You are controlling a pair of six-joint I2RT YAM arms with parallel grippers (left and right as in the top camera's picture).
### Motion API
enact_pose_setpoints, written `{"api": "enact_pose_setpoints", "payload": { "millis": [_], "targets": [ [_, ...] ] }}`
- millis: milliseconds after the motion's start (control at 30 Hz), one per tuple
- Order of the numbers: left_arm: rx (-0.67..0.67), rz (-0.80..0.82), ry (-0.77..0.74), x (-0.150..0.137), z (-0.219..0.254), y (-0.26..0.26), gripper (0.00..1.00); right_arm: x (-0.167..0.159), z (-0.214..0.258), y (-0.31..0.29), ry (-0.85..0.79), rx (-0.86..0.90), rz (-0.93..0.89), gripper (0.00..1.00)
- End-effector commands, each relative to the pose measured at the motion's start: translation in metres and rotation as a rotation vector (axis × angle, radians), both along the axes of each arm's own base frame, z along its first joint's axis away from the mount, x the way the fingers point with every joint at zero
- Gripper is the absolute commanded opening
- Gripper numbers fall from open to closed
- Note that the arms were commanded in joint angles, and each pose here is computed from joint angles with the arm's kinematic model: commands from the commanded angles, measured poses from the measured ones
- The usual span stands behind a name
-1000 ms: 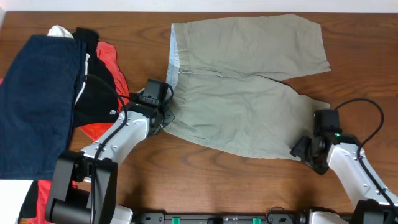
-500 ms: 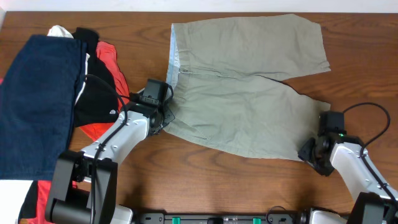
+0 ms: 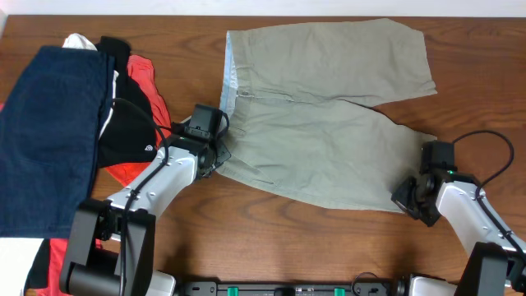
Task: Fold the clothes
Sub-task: 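Grasp the waistband corner with the left gripper and leg hem with the right, then lift the shorts with both grippers and fold the leg toward the waistband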
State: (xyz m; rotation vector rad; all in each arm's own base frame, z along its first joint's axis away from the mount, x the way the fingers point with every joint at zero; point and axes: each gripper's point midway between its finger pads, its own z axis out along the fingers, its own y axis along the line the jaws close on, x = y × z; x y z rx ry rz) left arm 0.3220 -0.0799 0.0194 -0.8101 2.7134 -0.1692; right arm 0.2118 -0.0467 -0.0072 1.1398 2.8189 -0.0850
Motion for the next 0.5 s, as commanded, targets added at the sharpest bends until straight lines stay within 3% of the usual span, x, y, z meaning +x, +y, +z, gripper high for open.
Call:
{"api": "enact_pose_setpoints", "payload": {
  "millis": [0,467],
  "targets": [
    [0.049,-0.038,-0.038,0.005,0.009,0.007,0.06,-0.017,-0.015,-0.002,0.081,-0.008,0.021,0.01],
    [0.081,-0.144,-0.325,0.015,0.105,0.011,0.06,0.063,0.064,-0.014,-0.085,-0.026,0.118,0.01]
  ]
}}
